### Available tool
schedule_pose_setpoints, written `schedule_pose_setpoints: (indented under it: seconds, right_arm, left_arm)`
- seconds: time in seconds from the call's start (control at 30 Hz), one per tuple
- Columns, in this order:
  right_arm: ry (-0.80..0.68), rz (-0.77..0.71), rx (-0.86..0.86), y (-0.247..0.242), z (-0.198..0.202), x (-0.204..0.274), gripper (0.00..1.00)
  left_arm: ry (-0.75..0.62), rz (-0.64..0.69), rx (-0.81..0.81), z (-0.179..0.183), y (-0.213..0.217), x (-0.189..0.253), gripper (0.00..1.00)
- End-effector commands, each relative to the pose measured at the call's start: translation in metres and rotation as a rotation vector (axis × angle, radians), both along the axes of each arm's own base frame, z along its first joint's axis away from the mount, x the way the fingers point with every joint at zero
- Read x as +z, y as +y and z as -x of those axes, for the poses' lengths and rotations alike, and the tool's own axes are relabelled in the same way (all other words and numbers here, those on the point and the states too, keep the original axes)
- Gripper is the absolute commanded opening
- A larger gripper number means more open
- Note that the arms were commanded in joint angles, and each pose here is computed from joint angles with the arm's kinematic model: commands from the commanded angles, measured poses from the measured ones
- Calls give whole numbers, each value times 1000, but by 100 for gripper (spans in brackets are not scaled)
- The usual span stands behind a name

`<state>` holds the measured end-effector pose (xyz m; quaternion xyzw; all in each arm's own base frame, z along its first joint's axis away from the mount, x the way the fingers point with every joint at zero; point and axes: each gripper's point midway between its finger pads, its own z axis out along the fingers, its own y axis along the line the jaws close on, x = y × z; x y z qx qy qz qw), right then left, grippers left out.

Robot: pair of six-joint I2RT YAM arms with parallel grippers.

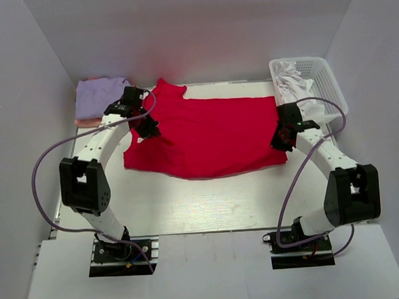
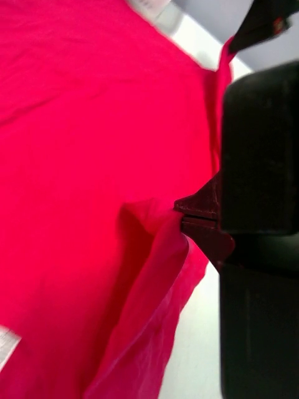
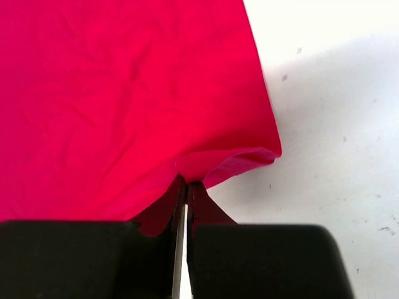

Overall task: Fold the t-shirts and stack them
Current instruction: Fold the flattened tshirt in 1/3 of the way

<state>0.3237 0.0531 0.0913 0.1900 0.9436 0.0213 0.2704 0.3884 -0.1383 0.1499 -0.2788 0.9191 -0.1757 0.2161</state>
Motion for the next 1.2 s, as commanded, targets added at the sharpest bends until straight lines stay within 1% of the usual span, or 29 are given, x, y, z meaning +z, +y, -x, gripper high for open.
schedule_pose_setpoints:
  seconds: [0.0, 0.13, 0.17, 0.27, 0.43, 0.53, 0.63, 0.73, 0.9, 0.97, 1.0, 1.03, 1.07, 1.1, 1.13, 1.17]
  right_arm:
    - [-41, 60, -11, -10, -17, 23, 0]
    - [-39, 74, -8, -10, -27, 23, 0]
    - [-40, 79, -12, -12, -32, 25, 0]
    - [-26, 97, -22, -16, -37, 24, 0]
    - [-24, 106, -32, -18, -44, 24, 0]
    - [-26, 107, -46, -20, -46, 23, 0]
    - [-36, 113, -66, -23, -48, 22, 0]
    - [-57, 115, -70, -26, -55, 24, 0]
    - [-34, 123, -59, -27, -67, 10, 0]
    - [-53, 124, -54, -25, -77, 10, 0]
    - [-55, 129, -54, -26, -79, 9, 0]
    - [-81, 129, -52, -25, -86, 11, 0]
    - [-90, 131, -51, -25, -89, 11, 7]
    - [-99, 131, -54, -26, -91, 12, 11]
    - [-107, 123, -41, -22, -94, 15, 17]
    - [-119, 121, -38, -21, -96, 20, 31]
  left_arm:
    - [-58, -58, 33, -16, 17, 20, 0]
    - [-190, -76, 22, -34, 23, 44, 0]
    - [-250, -70, 17, -40, 22, 56, 0]
    - [-351, -77, 12, -48, 24, 76, 0]
    - [-446, -125, -5, -60, 29, 91, 0]
    - [-457, -151, -15, -67, 31, 90, 0]
    - [-416, -180, -16, -74, 33, 75, 0]
    - [-407, -189, -25, -81, 32, 66, 0]
    - [-392, -231, -8, -108, 34, 44, 1]
    - [-383, -248, -1, -119, 39, 37, 7]
    - [-385, -262, 12, -125, 41, 39, 15]
    - [-360, -267, 7, -129, 40, 25, 37]
    - [-355, -282, 6, -133, 42, 20, 54]
    - [-370, -281, 18, -142, 45, 26, 68]
    - [-354, -284, 15, -143, 45, 22, 99]
    - [-334, -289, -7, -147, 43, 12, 100]
